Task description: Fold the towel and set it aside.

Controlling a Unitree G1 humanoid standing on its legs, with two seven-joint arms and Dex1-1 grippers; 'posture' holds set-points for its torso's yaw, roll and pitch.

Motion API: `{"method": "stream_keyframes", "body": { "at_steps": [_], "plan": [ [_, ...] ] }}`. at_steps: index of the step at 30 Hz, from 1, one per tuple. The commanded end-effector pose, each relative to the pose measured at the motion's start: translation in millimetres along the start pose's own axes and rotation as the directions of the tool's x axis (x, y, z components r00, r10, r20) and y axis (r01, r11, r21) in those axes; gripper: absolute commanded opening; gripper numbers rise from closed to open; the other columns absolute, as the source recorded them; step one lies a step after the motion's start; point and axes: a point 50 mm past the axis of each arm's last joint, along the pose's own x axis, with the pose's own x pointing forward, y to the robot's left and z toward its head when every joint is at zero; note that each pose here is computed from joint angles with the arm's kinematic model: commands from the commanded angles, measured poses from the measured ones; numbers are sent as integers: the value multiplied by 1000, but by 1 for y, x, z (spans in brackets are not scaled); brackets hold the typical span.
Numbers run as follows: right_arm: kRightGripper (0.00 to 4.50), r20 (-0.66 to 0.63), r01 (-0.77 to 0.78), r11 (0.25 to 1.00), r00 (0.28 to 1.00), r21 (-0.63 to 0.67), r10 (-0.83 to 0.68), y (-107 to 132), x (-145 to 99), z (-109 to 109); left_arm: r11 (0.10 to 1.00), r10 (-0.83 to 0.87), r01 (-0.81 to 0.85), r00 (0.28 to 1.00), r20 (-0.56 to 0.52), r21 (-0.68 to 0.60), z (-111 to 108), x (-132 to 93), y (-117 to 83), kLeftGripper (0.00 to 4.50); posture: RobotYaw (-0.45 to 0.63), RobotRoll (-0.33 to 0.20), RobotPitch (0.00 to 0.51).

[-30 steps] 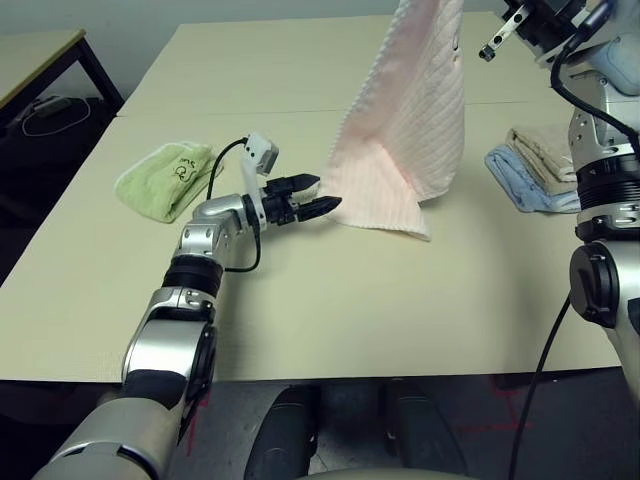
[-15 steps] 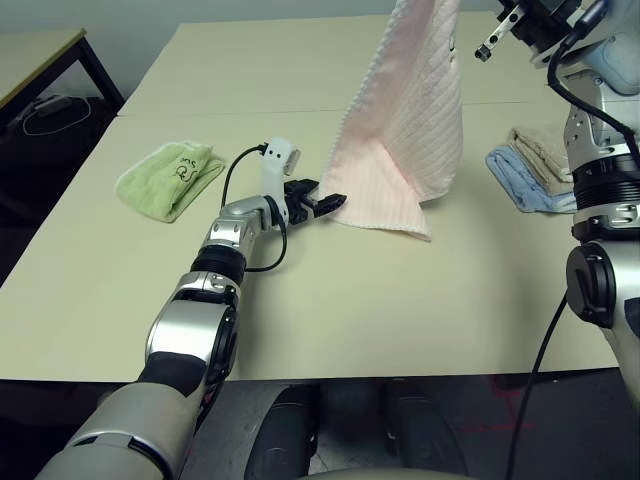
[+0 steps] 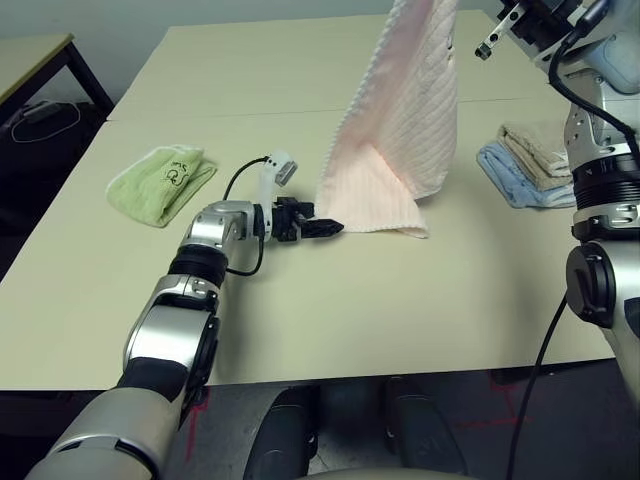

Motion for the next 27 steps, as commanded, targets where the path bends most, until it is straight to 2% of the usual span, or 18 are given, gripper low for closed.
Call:
{"method": "stream_keyframes", "body": {
  "at_steps": [1, 4, 15, 23, 26, 27],
  "plan": [
    [50, 31, 11, 1000, 999, -12, -11, -4, 4, 6, 999, 7, -9, 999, -53, -43, -15, -1, 1, 4500, -1, 0, 96],
    [50, 32, 10, 1000, 999, -13, -10, -4, 5, 6, 996, -19, 17, 1000, -17, -90, -11, 3, -3, 4500, -2, 0, 94],
    [50, 27, 5, 1000, 1000, -22, -4, -4, 3, 6, 997, 1, 1, 1000, 24, -81, -11, 15, -4, 4500, -12, 0, 91],
    [50, 24, 5, 1000, 1000, -21, -4, -4, 4, 6, 994, -24, 23, 1000, -12, -111, -14, 13, -4, 4500, -11, 0, 85],
    [0, 24, 4, 1000, 1000, -20, -4, -4, 4, 5, 991, -18, 16, 1000, -17, -134, -15, 11, -3, 3935, -9, 0, 85],
    [0, 23, 4, 1000, 1000, -19, -4, -4, 4, 5, 990, -23, 21, 1000, -16, -136, -14, 10, -3, 3594, -9, 0, 86]
  ]
}}
